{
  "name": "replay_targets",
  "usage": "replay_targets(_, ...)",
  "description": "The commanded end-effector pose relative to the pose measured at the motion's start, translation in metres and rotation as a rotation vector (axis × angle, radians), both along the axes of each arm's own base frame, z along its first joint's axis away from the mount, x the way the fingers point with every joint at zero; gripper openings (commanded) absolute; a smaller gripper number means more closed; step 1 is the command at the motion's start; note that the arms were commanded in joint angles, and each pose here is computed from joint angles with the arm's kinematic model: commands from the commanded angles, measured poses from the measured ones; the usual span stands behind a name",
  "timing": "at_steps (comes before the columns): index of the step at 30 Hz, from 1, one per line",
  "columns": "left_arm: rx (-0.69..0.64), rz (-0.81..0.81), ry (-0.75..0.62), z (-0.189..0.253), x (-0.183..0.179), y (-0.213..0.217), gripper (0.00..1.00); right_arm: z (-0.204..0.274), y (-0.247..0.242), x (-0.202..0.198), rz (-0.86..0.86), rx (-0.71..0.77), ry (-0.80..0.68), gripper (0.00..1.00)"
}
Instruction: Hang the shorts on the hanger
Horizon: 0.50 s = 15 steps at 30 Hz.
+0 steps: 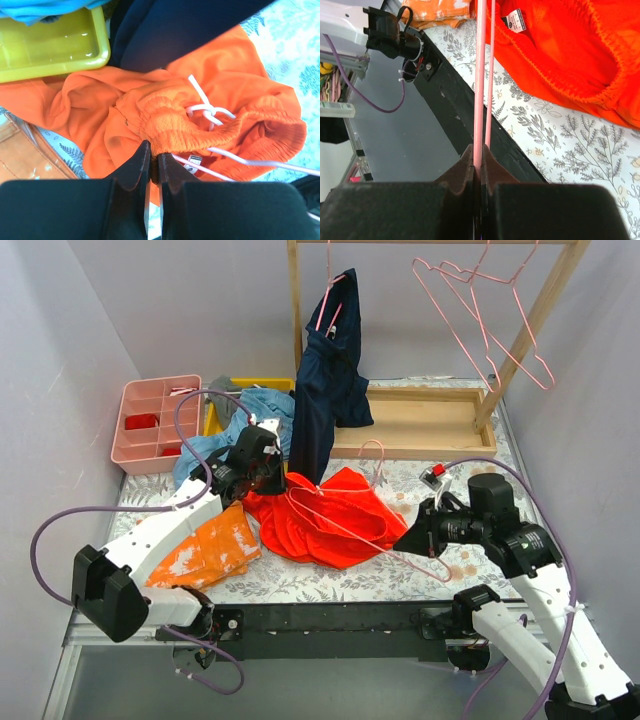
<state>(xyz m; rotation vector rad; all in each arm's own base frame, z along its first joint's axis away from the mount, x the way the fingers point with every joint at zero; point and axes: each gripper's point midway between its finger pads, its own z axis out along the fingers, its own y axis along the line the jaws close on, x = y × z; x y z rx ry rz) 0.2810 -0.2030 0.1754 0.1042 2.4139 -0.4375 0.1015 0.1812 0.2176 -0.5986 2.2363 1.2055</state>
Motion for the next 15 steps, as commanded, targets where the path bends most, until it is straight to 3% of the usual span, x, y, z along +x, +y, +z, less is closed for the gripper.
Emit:
replay_targets(1,-0.063,-0.044,-0.046,0.033,-0.013,0.000,0.00,0.013,0.019,0.009,0.066,0.072,-0.105,0.01)
replay_targets(4,-0.076,-0.055,-0.062,0.043,-0.021,0.000,0.00,0.012,0.035,0.008,0.095,0.086,-0.128,0.01)
replay_targets(8,-0.110,-0.070,-0.101,0.059,-0.029,-0.003,0.00,-0.009,0.058,0.016,0.068,0.001,-0.167,0.01)
replay_targets(15,-0.118,-0.137,-0.075,0.040,-0.048,-0.017,0.00,-0.033,0.089,0.025,0.062,0.024,-0.301,0.01)
